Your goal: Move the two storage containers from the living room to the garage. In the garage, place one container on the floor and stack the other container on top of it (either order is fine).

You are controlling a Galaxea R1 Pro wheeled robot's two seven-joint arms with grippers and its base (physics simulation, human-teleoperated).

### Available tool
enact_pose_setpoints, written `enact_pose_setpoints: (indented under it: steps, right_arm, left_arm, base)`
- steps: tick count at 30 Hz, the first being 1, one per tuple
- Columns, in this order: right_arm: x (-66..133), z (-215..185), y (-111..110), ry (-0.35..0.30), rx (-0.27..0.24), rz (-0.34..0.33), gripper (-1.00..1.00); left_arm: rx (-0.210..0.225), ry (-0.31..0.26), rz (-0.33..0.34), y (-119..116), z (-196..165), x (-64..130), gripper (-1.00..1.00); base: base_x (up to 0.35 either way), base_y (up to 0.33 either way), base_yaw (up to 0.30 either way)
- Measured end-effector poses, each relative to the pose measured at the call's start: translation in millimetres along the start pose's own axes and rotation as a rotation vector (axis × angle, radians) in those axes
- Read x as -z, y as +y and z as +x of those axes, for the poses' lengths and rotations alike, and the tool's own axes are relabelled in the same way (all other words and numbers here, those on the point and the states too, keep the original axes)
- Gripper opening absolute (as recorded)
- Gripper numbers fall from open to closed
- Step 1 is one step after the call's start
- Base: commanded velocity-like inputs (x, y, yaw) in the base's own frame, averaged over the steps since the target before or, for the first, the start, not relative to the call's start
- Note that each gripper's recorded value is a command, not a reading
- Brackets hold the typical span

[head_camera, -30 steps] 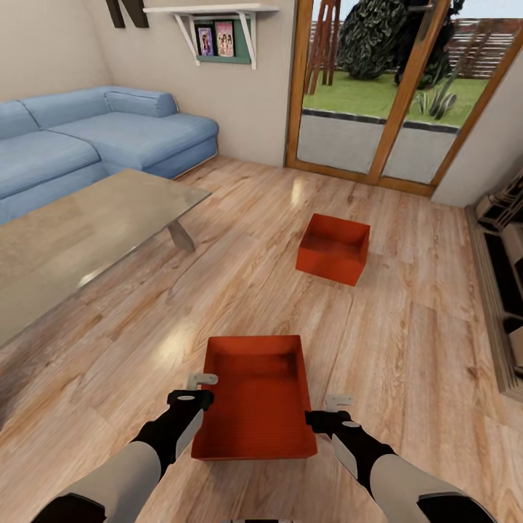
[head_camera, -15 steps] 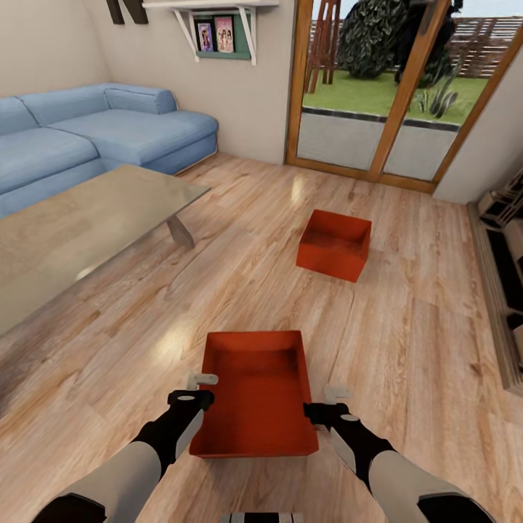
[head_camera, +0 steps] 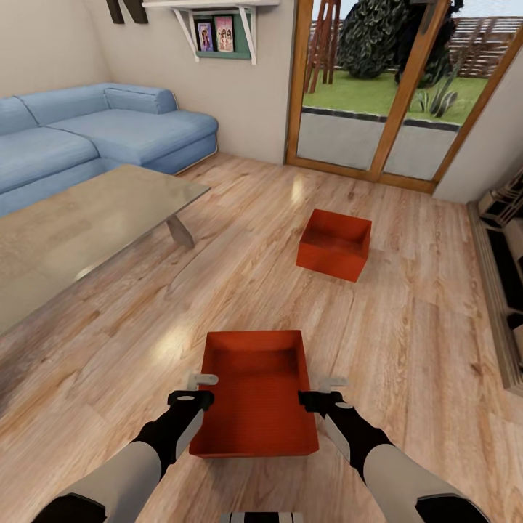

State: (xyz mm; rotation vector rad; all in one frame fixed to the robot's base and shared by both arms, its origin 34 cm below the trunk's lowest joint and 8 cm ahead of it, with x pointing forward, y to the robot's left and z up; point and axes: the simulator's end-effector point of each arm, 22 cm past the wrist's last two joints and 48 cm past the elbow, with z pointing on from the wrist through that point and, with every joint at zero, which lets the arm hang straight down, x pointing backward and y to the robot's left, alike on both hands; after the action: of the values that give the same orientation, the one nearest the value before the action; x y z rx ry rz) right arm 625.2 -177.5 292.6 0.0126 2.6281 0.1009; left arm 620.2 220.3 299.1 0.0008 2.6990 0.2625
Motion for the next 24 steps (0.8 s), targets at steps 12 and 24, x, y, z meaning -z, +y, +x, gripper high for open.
enact_pose_setpoints:
  steps: [12,24]
  right_arm:
    - [-0.3,8.7,-0.8,0.017,-0.004,0.002,1.00]
    - [-13.4,19.5,-1.6,0.015,-0.002,0.001,1.00]
  left_arm:
    - [0.018,-0.008,0.001,0.6,-1.6,-0.3,1.00]
    - [0.023,-0.022,-0.001,-1.6,6.7,-14.4,1.00]
  base:
    - [0.000,0.000,0.000]
    - [0.000,0.000,0.000]
